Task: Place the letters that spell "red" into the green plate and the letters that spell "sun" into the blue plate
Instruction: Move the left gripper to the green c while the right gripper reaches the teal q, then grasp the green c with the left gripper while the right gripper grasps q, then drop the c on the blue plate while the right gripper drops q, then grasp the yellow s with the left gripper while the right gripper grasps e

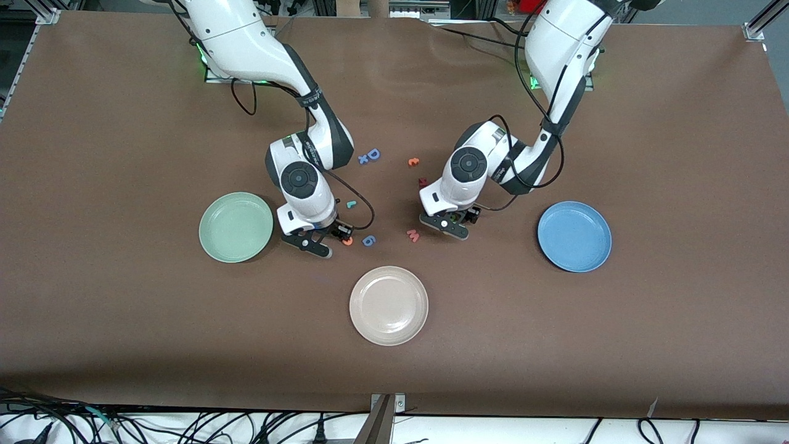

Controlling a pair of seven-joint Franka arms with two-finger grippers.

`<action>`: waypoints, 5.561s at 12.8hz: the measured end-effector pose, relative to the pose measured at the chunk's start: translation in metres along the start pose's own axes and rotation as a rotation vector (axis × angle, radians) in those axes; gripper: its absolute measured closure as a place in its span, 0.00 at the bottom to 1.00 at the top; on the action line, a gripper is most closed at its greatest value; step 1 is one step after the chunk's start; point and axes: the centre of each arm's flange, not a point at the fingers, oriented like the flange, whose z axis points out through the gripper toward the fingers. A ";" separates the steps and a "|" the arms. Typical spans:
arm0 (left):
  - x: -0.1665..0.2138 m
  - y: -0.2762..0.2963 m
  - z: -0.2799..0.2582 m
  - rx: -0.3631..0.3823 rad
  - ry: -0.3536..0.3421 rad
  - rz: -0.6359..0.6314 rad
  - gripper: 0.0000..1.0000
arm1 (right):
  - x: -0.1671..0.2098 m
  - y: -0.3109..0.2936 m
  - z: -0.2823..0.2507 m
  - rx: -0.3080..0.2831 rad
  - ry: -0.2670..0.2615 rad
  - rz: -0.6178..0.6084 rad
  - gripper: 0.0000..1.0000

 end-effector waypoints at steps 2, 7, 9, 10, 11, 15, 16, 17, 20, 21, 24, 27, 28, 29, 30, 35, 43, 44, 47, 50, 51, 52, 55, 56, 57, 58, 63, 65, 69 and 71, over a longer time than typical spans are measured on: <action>-0.001 0.001 0.000 0.002 -0.001 0.002 0.19 | 0.000 0.000 0.000 0.000 0.000 0.000 0.42; 0.002 0.001 -0.007 0.001 0.013 0.004 0.66 | 0.000 0.000 0.000 0.000 0.000 0.000 0.55; 0.002 0.001 -0.007 0.002 0.013 0.003 0.67 | 0.000 0.000 0.000 0.001 0.000 0.000 0.61; 0.003 -0.001 -0.008 0.003 0.014 0.002 0.75 | 0.000 0.000 0.000 0.001 0.001 0.000 0.70; 0.003 -0.001 -0.008 0.003 0.014 0.002 0.75 | 0.000 0.000 0.000 0.002 0.001 -0.001 0.73; 0.005 -0.002 -0.011 0.001 0.023 0.004 0.75 | 0.000 0.000 0.000 0.002 0.001 -0.001 0.73; 0.008 -0.005 -0.016 0.000 0.033 0.001 0.75 | 0.000 -0.001 0.000 0.002 0.001 -0.001 0.73; 0.012 -0.010 -0.024 -0.001 0.047 -0.004 0.75 | 0.000 -0.001 0.000 0.001 -0.001 -0.002 0.73; 0.017 -0.024 -0.049 0.001 0.063 -0.008 0.75 | 0.007 0.005 -0.017 -0.026 -0.052 -0.003 0.73; 0.018 -0.031 -0.058 0.005 0.058 -0.007 0.75 | 0.014 0.009 -0.030 -0.019 -0.079 -0.012 0.73; 0.017 -0.065 -0.091 0.022 0.012 -0.011 0.75 | 0.045 0.044 -0.071 -0.029 -0.162 -0.084 0.73; 0.011 -0.115 -0.125 0.033 -0.039 -0.015 0.75 | 0.098 0.113 -0.092 -0.061 -0.196 -0.183 0.73; 0.008 -0.140 -0.131 0.032 -0.056 -0.001 0.75 | 0.112 0.134 -0.091 -0.070 -0.199 -0.215 0.73; 0.005 -0.170 -0.135 0.027 -0.072 0.015 0.75 | 0.122 0.153 -0.087 -0.078 -0.203 -0.244 0.73; 0.001 -0.204 -0.134 0.018 -0.084 0.027 0.75 | 0.127 0.170 -0.081 -0.087 -0.210 -0.268 0.73; -0.029 -0.297 -0.096 -0.020 -0.162 -0.032 0.75 | 0.118 0.185 -0.044 -0.082 -0.216 -0.275 0.65; -0.037 -0.318 -0.034 0.028 -0.199 -0.003 0.48 | 0.105 0.152 -0.062 -0.038 -0.173 -0.222 0.14; -0.036 -0.317 -0.035 0.028 -0.197 0.000 0.37 | 0.096 0.134 -0.069 -0.019 -0.167 -0.195 0.14; -0.030 -0.308 -0.049 0.031 -0.174 0.014 0.06 | 0.071 0.086 -0.080 0.019 -0.153 -0.112 0.14; -0.020 -0.274 -0.073 0.025 -0.148 0.031 0.00 | 0.051 0.046 -0.072 0.028 -0.099 -0.028 0.01; -0.017 -0.254 -0.080 0.020 -0.151 0.014 0.00 | 0.041 0.032 -0.061 0.035 -0.078 -0.008 0.00; -0.014 -0.234 -0.087 0.016 -0.147 -0.003 0.00 | 0.030 0.020 -0.049 0.047 -0.067 0.007 0.00; -0.007 -0.168 -0.103 0.000 -0.123 -0.094 0.00 | 0.006 -0.007 -0.015 0.077 -0.061 0.027 0.00; -0.006 -0.145 -0.104 -0.004 -0.119 -0.145 0.00 | 0.004 -0.012 -0.008 0.082 -0.055 0.031 0.00; -0.006 -0.123 -0.101 -0.007 -0.114 -0.193 0.00 | 0.003 -0.014 -0.003 0.082 -0.050 0.036 0.00; -0.005 -0.101 -0.095 -0.009 -0.106 -0.231 0.00 | 0.004 -0.015 -0.001 0.082 -0.046 0.038 0.01; -0.010 -0.007 -0.034 -0.047 -0.087 -0.366 0.00 | 0.007 -0.015 0.000 0.084 -0.042 0.041 0.22; -0.010 -0.001 -0.018 -0.063 -0.085 -0.396 0.00 | 0.009 -0.017 -0.001 0.088 -0.038 0.039 0.25; -0.009 -0.006 -0.009 -0.020 -0.060 -0.373 0.00 | 0.010 -0.022 0.004 0.095 -0.021 0.034 0.25; -0.008 -0.008 -0.009 -0.019 -0.060 -0.374 0.02 | 0.010 -0.022 0.005 0.095 -0.018 0.033 0.25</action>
